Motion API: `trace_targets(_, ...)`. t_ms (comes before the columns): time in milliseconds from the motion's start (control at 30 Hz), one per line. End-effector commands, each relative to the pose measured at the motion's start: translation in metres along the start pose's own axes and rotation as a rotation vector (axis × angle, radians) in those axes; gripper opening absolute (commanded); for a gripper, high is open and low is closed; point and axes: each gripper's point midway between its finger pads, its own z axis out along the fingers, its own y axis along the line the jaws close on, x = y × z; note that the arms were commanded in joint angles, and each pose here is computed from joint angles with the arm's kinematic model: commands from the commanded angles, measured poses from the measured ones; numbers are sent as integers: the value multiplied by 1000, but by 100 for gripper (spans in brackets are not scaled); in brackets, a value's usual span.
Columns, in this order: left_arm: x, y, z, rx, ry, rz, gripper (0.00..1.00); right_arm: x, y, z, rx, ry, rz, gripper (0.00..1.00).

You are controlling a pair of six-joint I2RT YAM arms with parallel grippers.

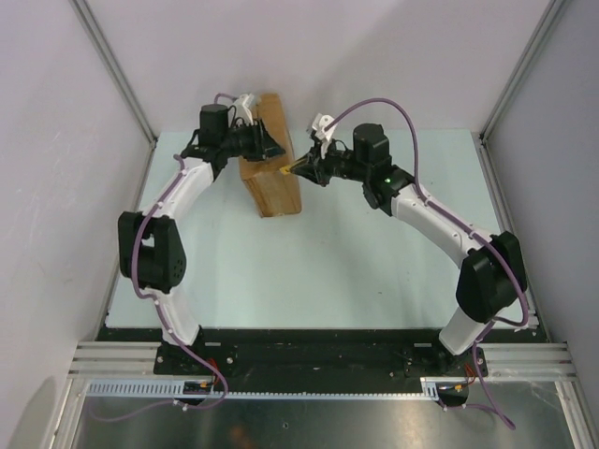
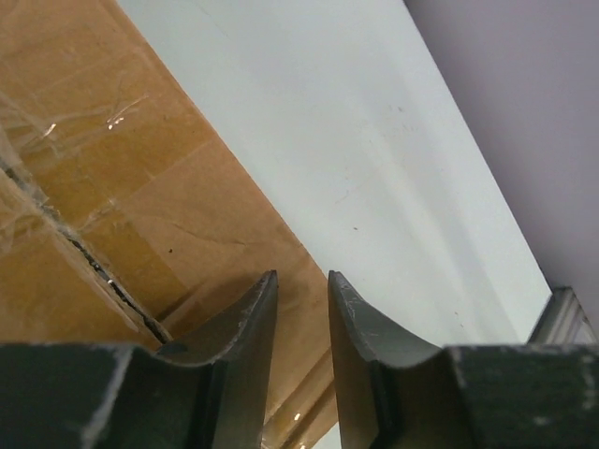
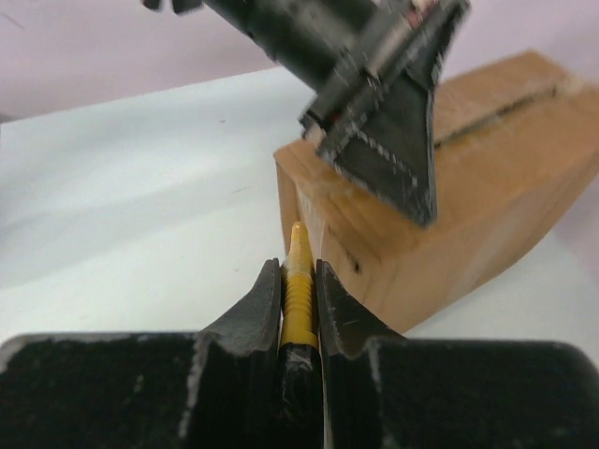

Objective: Unpack the express box
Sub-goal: Cut the express box at the center of the board.

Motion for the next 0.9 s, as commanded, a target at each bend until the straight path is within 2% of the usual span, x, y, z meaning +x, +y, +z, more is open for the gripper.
trace_targets(0, 49, 24, 25, 31, 156, -67, 34, -39, -7, 13, -7, -80, -304, 0)
trace_targets(100, 54, 26, 33, 54, 174, -86, 32, -27, -6, 20, -23, -38, -379, 0)
trace_targets(233, 56, 31, 38, 60, 182, -74, 29, -18, 2, 37, 25, -3, -600, 0)
trace_targets(433, 72, 37, 38, 102, 221, -89, 23, -10, 0, 34, 17, 19, -648, 0)
trace_targets(633, 81, 41, 36, 108, 236, -71, 22, 6, 3, 30, 6, 71, -728, 0)
trace_targets(867, 87, 50, 39, 84, 245, -80, 22, 6, 10, 29, -12, 72, -865, 0)
